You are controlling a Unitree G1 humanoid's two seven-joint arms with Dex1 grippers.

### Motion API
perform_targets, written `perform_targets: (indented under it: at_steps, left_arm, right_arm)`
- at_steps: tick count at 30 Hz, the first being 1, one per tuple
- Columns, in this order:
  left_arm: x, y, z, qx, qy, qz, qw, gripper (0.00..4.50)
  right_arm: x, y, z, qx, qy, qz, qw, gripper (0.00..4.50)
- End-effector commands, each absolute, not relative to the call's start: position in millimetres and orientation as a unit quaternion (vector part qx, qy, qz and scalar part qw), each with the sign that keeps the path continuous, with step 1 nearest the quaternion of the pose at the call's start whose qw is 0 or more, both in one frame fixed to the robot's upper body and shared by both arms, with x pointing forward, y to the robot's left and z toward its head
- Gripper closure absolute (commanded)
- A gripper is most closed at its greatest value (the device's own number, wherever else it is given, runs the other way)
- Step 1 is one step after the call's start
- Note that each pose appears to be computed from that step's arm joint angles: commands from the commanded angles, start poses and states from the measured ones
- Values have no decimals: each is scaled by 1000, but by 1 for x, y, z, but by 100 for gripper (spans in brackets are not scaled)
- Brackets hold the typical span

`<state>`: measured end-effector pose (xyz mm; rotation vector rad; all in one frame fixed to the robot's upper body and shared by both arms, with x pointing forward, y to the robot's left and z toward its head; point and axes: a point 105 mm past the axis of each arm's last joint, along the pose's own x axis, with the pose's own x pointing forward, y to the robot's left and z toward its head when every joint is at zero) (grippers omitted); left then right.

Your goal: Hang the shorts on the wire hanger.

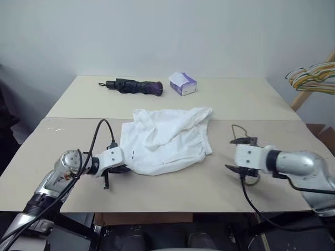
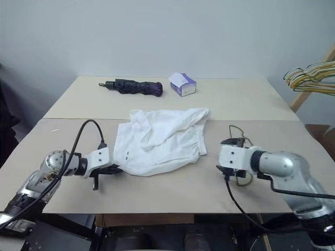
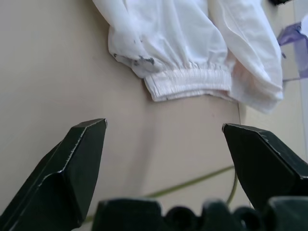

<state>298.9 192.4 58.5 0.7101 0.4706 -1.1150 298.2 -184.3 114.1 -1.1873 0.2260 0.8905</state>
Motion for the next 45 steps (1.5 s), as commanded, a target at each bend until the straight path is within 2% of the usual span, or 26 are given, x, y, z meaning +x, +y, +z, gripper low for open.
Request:
perform_targets:
  at_steps: [1, 6, 14, 18, 28, 34, 43, 45]
  left_arm:
    - [309, 190, 83, 323, 171, -495, 788, 448]
    - [310, 192, 90, 328, 161, -481, 797, 448]
    - [310, 194, 97, 316, 148, -471, 810, 448]
    - [309, 194, 99, 317, 146, -470, 811, 450]
    - [307, 200, 100, 320, 146, -465, 813, 450]
    - [300, 207, 104, 342, 155, -474, 797, 450]
    - [253, 225, 116, 370, 210, -548, 720, 450]
    - [252, 220, 123, 375, 203, -558, 712, 450]
  right_arm:
    - [318, -176, 105, -596, 74, 394, 696, 0]
    - [336, -171, 90, -642, 43, 393, 657, 0]
    - [351, -150, 84, -631, 4, 414, 656, 0]
    - [355, -144, 77, -624, 10, 430, 653, 88]
    - [352, -146, 72, -615, 13, 437, 656, 441]
    - [343, -144, 90, -607, -5, 430, 668, 446]
    - [269, -138, 128, -542, 6, 569, 618, 446]
    - [265, -135, 144, -512, 6, 583, 631, 446]
